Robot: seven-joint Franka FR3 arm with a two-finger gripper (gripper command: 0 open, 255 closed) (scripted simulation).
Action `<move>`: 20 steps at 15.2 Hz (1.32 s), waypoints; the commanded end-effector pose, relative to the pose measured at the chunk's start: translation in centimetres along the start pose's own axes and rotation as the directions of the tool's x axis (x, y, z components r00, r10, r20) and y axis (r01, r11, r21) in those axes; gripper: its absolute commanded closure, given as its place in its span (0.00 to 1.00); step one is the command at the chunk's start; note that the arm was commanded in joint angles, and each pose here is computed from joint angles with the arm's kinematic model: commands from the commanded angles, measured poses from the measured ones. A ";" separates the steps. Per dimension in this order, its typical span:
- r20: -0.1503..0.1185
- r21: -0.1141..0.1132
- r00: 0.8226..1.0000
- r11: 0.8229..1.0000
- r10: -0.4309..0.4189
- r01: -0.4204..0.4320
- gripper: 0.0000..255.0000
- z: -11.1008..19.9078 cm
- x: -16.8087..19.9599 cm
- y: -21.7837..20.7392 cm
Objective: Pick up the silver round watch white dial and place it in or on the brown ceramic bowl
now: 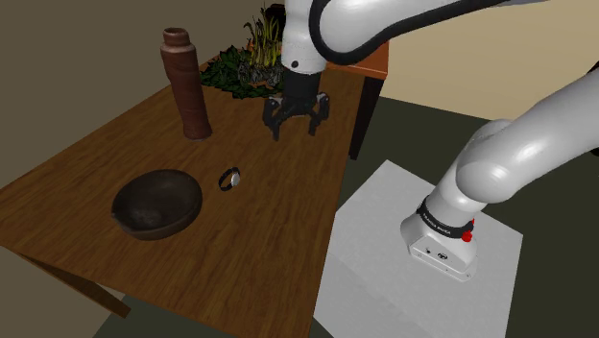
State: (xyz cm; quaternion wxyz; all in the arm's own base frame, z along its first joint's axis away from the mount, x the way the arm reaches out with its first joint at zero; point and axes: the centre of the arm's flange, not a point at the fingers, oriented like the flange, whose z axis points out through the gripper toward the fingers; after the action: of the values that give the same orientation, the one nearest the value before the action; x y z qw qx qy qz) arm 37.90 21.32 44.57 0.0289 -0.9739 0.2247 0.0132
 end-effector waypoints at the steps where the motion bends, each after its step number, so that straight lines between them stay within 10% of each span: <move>1: -0.009 0.003 0.999 0.999 0.034 -0.034 0.00 1.2 0.4 -2.5; 10: -0.051 0.007 0.983 0.984 0.176 -0.176 0.00 6.8 2.9 -12.6; 20: -0.053 0.008 0.982 0.983 0.183 -0.183 0.00 11.1 3.3 -13.1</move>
State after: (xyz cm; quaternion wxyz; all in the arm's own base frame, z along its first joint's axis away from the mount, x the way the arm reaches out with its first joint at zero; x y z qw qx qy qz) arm 46.48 32.31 34.21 0.0227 -0.9491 0.3141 -0.0106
